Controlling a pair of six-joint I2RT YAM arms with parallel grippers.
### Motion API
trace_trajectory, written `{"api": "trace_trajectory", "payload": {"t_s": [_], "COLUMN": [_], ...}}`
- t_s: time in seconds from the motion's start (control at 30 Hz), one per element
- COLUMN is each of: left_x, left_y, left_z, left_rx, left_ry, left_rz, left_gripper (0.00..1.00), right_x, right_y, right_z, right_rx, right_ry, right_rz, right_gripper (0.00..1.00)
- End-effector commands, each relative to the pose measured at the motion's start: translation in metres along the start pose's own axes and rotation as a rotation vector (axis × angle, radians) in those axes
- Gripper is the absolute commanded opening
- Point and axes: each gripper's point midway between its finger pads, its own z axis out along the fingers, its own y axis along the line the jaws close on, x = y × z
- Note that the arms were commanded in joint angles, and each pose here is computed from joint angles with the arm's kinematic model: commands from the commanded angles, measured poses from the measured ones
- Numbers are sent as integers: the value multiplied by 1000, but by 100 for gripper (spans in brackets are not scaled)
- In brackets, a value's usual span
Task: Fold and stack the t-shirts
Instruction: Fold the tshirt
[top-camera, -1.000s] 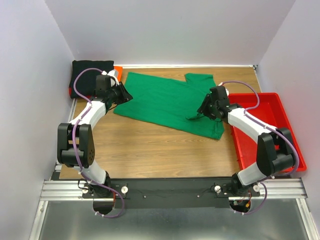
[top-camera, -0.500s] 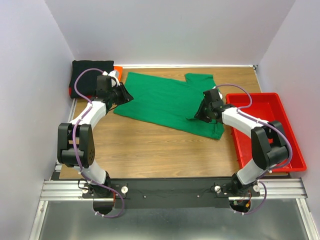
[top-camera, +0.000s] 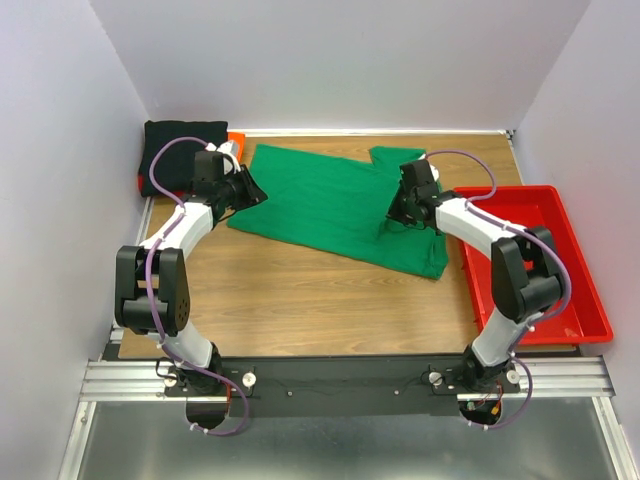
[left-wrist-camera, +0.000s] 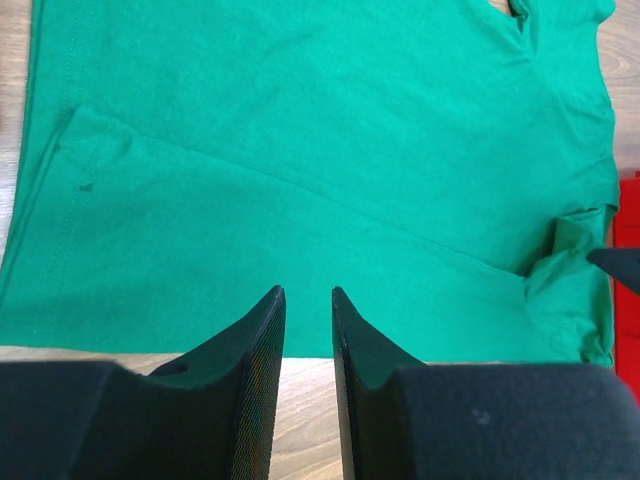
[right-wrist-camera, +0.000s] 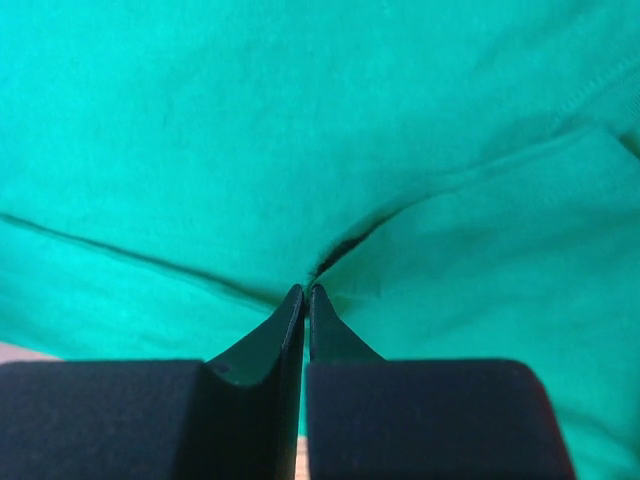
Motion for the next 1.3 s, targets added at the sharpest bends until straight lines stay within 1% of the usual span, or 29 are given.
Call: {"api": "trace_trajectory", "payload": {"t_s": [0.0,0.27,0.37,0.47,0.5,0.57,0.6,0.7,0.73,0.83,0.87,0.97,1.07,1.17,1.27], "left_x": [0,9,13,17,19,22,25,24,23,18,17,15,19,27,34], "left_y": [-8,-8,-4,3,8,12,17,23,25,25,26,32,44,55,67], "left_z": [-3,0,1,1,0,-1,-2,-4,-4,1,3,12,22,38,49], "left_rx": [29,14,-7,-47,-71,-94,-116,-148,-158,-158,-164,-199,-251,-302,-348], "left_ry": [-7,6,11,12,10,6,1,-20,-24,-29,-31,-35,-35,-27,-20], "left_rz": [33,25,1,-33,-46,-69,-92,-129,-139,-162,-171,-201,-229,-254,-270], "left_gripper": [33,33,33,34,35,37,38,39,39,39,38,38,38,38,38], "right_x": [-8,-13,-11,-11,-13,-14,-16,-22,-28,-31,-38,-30,-11,13,31], "right_y": [1,-3,-2,5,8,14,16,17,18,13,17,15,11,4,2], "right_z": [15,33,42,46,48,48,47,39,28,12,-1,-19,-22,-15,-8], "right_rx": [30,66,62,16,0,-23,-29,-31,-38,-29,-48,-76,-95,-84,-61], "right_ry": [-18,-30,-28,-28,-39,-37,-42,-65,-87,-116,-144,-137,-77,-15,18], "right_rz": [-38,-77,-96,-110,-112,-117,-119,-121,-117,-112,-104,-88,-83,-91,-111], "right_gripper": [10,10,12,25,35,46,55,62,64,65,65,66,66,67,67]}}
